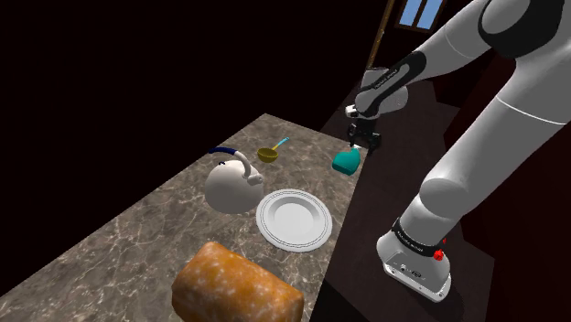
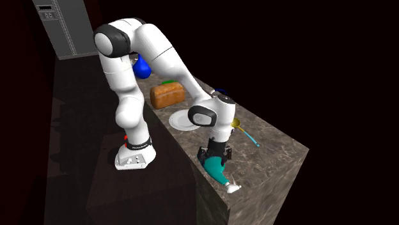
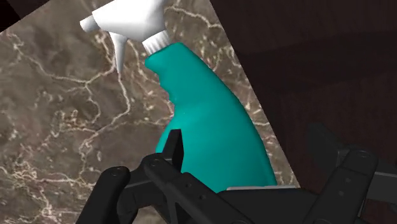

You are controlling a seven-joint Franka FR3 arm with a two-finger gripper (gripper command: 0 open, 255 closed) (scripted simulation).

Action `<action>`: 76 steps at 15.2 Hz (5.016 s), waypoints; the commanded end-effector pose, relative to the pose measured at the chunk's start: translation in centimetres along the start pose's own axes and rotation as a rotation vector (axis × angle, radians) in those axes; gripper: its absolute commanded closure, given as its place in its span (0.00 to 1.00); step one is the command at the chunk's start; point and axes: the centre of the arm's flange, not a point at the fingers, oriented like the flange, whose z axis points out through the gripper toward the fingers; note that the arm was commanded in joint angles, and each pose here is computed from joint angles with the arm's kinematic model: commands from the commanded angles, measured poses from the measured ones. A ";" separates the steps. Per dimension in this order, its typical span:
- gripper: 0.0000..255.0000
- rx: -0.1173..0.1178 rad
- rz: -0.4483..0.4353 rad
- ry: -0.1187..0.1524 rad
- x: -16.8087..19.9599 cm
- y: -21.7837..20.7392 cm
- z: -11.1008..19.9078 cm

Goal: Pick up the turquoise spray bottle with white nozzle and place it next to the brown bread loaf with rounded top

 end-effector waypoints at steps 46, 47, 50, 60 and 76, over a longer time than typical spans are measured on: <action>1.00 -0.064 -0.331 0.078 -4.3 1.5 -3.4; 1.00 -0.064 -0.331 0.078 -4.4 1.4 -3.9; 1.00 -0.064 -0.331 0.078 -4.5 1.2 -5.5; 1.00 -0.064 -0.331 0.078 -4.9 0.5 -10.7; 1.00 -0.064 -0.331 0.078 1.1 -0.6 -17.0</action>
